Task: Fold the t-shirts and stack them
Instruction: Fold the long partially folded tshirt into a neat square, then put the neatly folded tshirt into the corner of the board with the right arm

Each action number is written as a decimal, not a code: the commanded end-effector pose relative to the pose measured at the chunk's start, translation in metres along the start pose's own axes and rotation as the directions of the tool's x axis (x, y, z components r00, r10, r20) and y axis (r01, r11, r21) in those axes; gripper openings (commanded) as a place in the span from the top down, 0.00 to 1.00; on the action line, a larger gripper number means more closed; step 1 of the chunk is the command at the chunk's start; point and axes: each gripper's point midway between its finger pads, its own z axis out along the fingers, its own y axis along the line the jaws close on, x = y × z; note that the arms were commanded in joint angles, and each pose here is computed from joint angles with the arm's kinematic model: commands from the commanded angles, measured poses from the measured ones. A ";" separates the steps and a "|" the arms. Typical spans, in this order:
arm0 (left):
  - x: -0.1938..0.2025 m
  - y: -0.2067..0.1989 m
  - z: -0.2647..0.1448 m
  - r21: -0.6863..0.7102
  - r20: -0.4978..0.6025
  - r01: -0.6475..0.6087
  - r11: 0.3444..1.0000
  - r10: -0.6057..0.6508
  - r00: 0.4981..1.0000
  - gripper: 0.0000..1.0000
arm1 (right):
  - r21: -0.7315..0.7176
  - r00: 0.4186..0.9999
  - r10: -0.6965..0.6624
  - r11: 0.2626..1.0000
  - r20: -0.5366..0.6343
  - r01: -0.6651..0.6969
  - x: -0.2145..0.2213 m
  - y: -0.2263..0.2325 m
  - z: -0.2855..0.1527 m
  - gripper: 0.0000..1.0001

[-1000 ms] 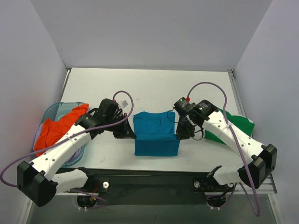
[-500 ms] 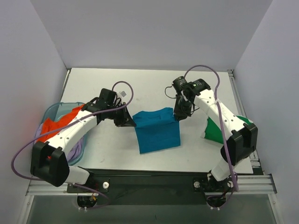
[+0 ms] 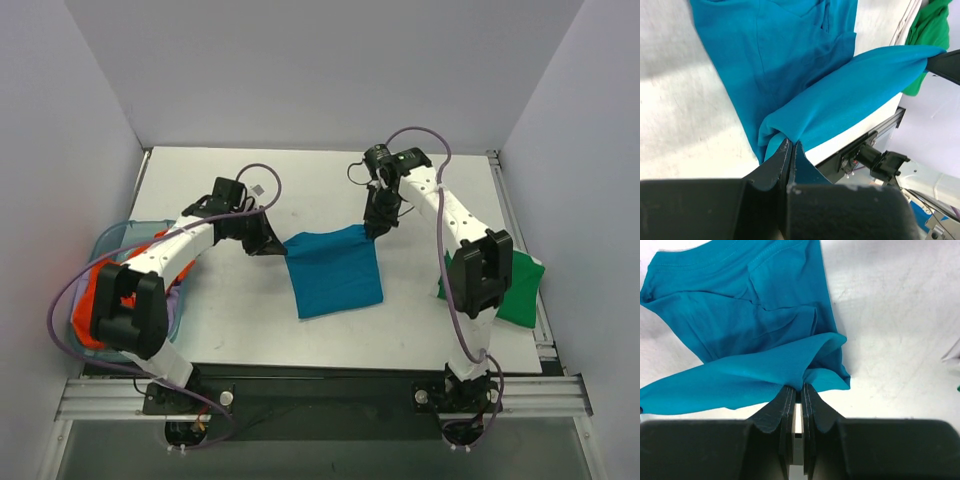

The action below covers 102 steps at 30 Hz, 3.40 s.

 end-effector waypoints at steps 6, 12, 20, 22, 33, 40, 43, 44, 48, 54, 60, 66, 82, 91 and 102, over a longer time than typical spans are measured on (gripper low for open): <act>-0.049 0.009 0.013 -0.003 0.079 -0.036 0.999 0.036 0.996 1.00 | 0.014 0.999 -0.013 1.000 -0.040 0.014 -0.028 0.000 0.024 1.00; -0.120 0.003 0.019 0.001 0.239 -0.045 0.999 0.043 0.970 0.58 | -0.059 1.000 0.004 0.998 0.006 -0.003 -0.073 0.028 0.052 0.74; -0.144 -0.016 0.014 0.019 0.293 -0.092 0.996 0.082 0.953 0.33 | -0.220 0.991 0.013 0.975 0.130 0.016 -0.099 0.031 0.019 0.26; -0.125 -0.001 0.020 0.005 0.251 -0.072 0.997 0.068 0.965 0.33 | -0.243 0.994 -0.025 0.969 0.109 0.051 -0.088 0.027 0.018 0.25; -0.045 0.032 0.031 -0.008 0.134 -0.077 0.997 0.077 0.988 0.34 | -0.384 0.993 -0.116 0.917 0.004 0.109 -0.001 0.003 0.051 0.11; -0.029 0.032 0.044 -0.007 0.084 -0.100 0.995 0.100 0.991 0.34 | -0.375 0.990 -0.136 0.920 -0.038 0.112 0.017 -0.011 0.069 0.08; -0.023 0.036 0.051 -0.011 0.055 -0.096 0.995 0.096 0.994 0.34 | -0.389 0.988 -0.147 0.914 -0.045 0.118 0.020 -0.014 0.074 0.08; -0.021 0.038 0.055 -0.016 0.044 -0.094 0.995 0.094 0.995 0.34 | -0.391 0.987 -0.156 0.912 -0.046 0.126 0.021 -0.014 0.075 0.09; -0.014 0.042 0.063 -0.032 0.012 -0.097 0.995 0.098 0.995 0.38 | -0.393 0.982 -0.181 0.908 -0.057 0.144 0.025 -0.016 0.080 0.08; -0.014 0.046 0.071 -0.042 -0.009 -0.092 0.995 0.092 0.996 0.45 | -0.396 0.977 -0.188 0.908 -0.098 0.135 0.031 -0.021 0.095 0.09; -0.012 0.051 0.076 -0.050 -0.029 -0.090 0.995 0.089 0.996 0.56 | -0.403 0.978 -0.176 0.908 -0.113 0.117 0.029 -0.025 0.104 0.10; -0.008 0.059 0.085 -0.058 -0.060 -0.089 0.994 0.085 0.995 0.65 | -0.417 0.979 -0.156 0.905 -0.132 0.088 0.027 -0.030 0.114 0.12; 0.002 0.076 0.098 -0.104 -0.125 -0.094 0.990 0.081 0.989 0.84 | -0.483 0.964 -0.149 0.875 -0.222 0.024 0.058 -0.020 0.146 0.13; 0.005 0.072 0.104 -0.100 -0.145 -0.106 0.989 0.091 0.985 0.85 | -0.507 0.946 -0.187 0.861 -0.265 0.028 0.076 -0.002 0.158 0.20; 0.013 0.066 0.110 -0.089 -0.168 -0.114 0.989 0.098 0.981 0.83 | -0.487 0.947 -0.184 0.873 -0.262 0.034 0.079 0.008 0.162 0.54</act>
